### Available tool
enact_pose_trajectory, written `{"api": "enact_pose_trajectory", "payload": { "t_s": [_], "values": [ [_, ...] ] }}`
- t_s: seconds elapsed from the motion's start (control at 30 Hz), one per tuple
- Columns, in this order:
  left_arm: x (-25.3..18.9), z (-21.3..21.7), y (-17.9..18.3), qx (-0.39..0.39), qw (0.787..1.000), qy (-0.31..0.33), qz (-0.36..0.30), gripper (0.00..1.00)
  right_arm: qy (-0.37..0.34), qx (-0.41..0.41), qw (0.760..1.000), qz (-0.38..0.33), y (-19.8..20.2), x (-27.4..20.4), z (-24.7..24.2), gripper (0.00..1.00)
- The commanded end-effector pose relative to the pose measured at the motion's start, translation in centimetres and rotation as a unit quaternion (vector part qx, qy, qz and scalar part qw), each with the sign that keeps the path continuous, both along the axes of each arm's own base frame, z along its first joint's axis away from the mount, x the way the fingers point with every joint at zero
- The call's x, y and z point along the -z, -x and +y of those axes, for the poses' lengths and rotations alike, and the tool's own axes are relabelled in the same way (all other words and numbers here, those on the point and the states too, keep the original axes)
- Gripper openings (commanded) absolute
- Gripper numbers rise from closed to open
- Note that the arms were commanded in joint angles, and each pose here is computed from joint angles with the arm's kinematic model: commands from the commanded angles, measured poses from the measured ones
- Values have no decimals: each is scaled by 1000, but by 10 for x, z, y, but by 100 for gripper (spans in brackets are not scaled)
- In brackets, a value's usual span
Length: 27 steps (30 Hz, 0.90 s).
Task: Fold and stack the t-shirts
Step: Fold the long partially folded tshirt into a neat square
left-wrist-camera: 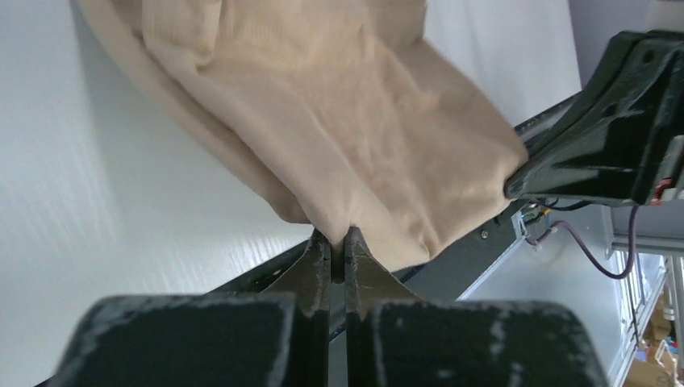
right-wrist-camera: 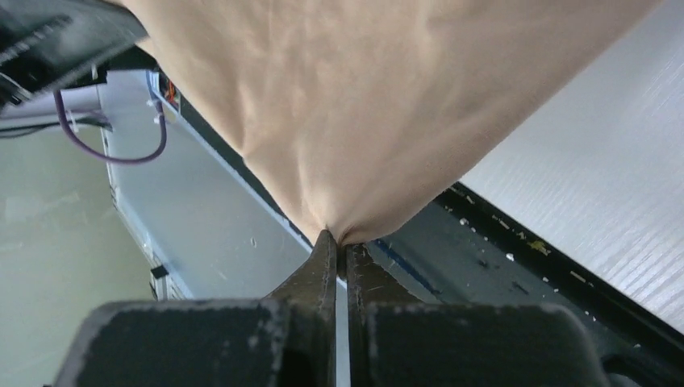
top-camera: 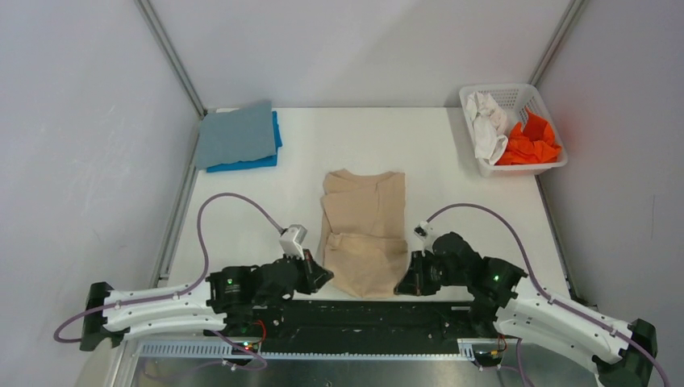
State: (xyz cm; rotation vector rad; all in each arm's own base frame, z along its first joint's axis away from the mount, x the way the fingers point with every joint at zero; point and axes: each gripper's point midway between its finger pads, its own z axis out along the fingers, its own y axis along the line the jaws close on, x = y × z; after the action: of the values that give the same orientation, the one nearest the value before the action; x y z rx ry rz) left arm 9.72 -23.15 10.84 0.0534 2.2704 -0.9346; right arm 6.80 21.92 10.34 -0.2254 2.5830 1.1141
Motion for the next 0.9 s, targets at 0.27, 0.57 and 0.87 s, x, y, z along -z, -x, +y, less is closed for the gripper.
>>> {"api": "enact_pose_trajectory", "payload": {
  "t_s": [0.27,0.57,0.87],
  "values": [
    [-84,25,-59,-141,981,23,-131,0,-30,21,997,-63,-43,-68,-8,0],
    [-104,48,-117,-219,965,-15,-141,0,-79,64,992,-73,-112,-98,-11,0],
    [-128,59,-162,-253,955,-27,-151,0,-101,100,986,-81,-174,-115,-13,0]
  ]
}}
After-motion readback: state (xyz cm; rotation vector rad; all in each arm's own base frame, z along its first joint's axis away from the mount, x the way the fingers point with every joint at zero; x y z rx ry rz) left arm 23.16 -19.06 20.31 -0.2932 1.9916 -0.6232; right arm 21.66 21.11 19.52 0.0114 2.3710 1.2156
